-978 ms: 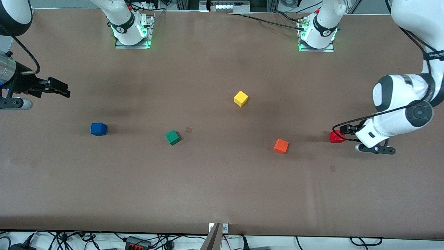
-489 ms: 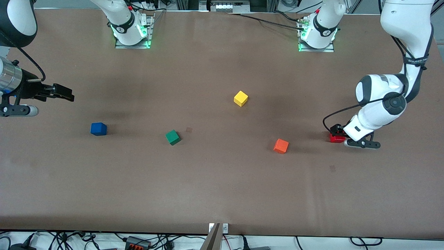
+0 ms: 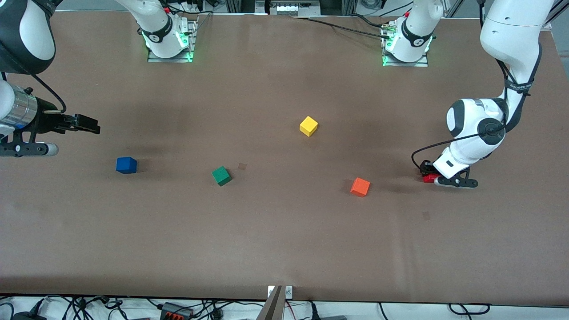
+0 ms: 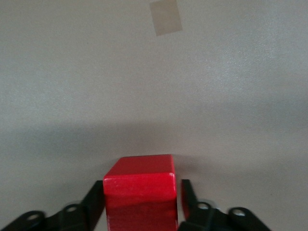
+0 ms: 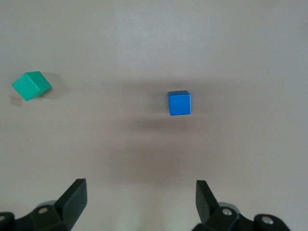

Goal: Pass red block to right arm, stack on blue
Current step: 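Lift the red cube with the left gripper while the right gripper approaches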

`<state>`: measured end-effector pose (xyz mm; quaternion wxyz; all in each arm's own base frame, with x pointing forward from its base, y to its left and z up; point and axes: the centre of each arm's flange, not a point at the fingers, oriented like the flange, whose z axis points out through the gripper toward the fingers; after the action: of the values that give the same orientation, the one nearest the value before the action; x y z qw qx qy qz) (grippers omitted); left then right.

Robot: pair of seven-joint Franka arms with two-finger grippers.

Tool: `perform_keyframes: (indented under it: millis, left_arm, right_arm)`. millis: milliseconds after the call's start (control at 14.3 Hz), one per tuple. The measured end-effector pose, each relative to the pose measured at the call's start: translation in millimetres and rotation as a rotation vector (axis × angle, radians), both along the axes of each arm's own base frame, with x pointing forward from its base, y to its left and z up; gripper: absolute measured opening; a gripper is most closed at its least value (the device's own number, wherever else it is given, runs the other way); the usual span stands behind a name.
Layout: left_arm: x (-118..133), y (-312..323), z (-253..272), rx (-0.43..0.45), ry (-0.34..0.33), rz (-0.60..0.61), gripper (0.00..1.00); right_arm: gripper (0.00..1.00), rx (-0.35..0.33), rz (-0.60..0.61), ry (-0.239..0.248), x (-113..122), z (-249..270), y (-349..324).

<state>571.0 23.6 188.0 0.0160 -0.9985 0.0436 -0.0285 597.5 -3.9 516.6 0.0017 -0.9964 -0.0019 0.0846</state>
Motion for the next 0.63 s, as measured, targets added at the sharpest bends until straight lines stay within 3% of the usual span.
perform_keyframes:
  millis: [70, 349, 489, 629]
  left_arm:
    - [0.1, 0.3, 0.1, 0.000, 0.000, -0.004, 0.55]
    - [7.6, 5.3, 7.2, 0.009, -0.017, -0.100, 0.56]
    - [17.1, 10.7, 17.0, 0.012, -0.011, -0.124, 0.56]
    - [31.2, 13.0, 35.2, 0.010, 0.062, -0.132, 0.56]
  right_arm:
    - [1.00, 0.002, 0.000, 0.000, 0.1, -0.1, 0.4]
    - [1.00, 0.017, 0.025, 0.018, 1.8, -8.6, 17.9]
    - [1.00, 0.096, 0.017, 0.026, 3.2, -13.4, 32.1]
    - [1.00, 0.212, -0.009, 0.031, 4.4, -14.7, 43.5]
